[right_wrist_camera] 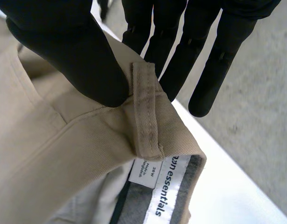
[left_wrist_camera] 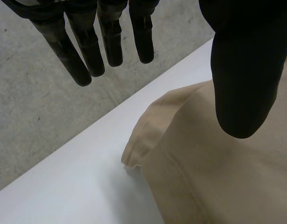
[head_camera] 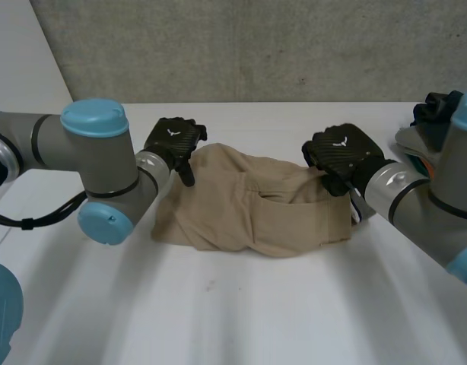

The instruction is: Fold the laundry.

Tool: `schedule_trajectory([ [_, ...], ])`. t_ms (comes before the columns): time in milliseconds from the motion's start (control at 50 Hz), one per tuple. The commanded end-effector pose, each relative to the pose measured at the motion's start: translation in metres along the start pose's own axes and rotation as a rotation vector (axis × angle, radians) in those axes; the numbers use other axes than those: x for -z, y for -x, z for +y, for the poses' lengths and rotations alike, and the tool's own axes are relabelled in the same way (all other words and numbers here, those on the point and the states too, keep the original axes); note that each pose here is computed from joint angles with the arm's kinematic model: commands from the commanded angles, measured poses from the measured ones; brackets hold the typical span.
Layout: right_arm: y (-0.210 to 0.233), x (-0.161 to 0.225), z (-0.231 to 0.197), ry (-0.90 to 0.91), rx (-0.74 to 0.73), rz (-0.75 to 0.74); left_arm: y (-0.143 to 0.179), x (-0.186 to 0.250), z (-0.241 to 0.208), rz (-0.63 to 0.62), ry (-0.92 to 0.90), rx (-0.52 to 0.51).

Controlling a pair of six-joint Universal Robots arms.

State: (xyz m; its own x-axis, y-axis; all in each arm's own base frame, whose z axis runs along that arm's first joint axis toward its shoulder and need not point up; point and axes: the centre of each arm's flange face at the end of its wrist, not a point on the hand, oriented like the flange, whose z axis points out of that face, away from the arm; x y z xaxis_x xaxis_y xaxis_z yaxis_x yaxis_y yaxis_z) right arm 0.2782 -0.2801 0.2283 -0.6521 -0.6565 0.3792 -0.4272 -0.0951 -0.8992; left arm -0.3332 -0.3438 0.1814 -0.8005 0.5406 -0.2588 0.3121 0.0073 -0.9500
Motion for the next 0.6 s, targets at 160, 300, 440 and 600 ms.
schedule_trajectory([
  [160,0.003,0.059,-0.057,-0.192,-0.009,-0.035,-0.019,-0.016,0.019,0.052,-0.02,-0.101],
  [300,-0.007,0.078,-0.069,-0.247,-0.056,-0.006,-0.022,-0.019,0.024,0.055,-0.017,-0.133],
  [440,-0.028,0.056,-0.045,-0.203,-0.089,0.034,0.001,0.013,-0.013,-0.065,-0.005,-0.139],
  [600,-0.027,0.045,-0.022,-0.044,0.005,0.027,0.016,0.086,-0.063,-0.1,-0.093,-0.124],
])
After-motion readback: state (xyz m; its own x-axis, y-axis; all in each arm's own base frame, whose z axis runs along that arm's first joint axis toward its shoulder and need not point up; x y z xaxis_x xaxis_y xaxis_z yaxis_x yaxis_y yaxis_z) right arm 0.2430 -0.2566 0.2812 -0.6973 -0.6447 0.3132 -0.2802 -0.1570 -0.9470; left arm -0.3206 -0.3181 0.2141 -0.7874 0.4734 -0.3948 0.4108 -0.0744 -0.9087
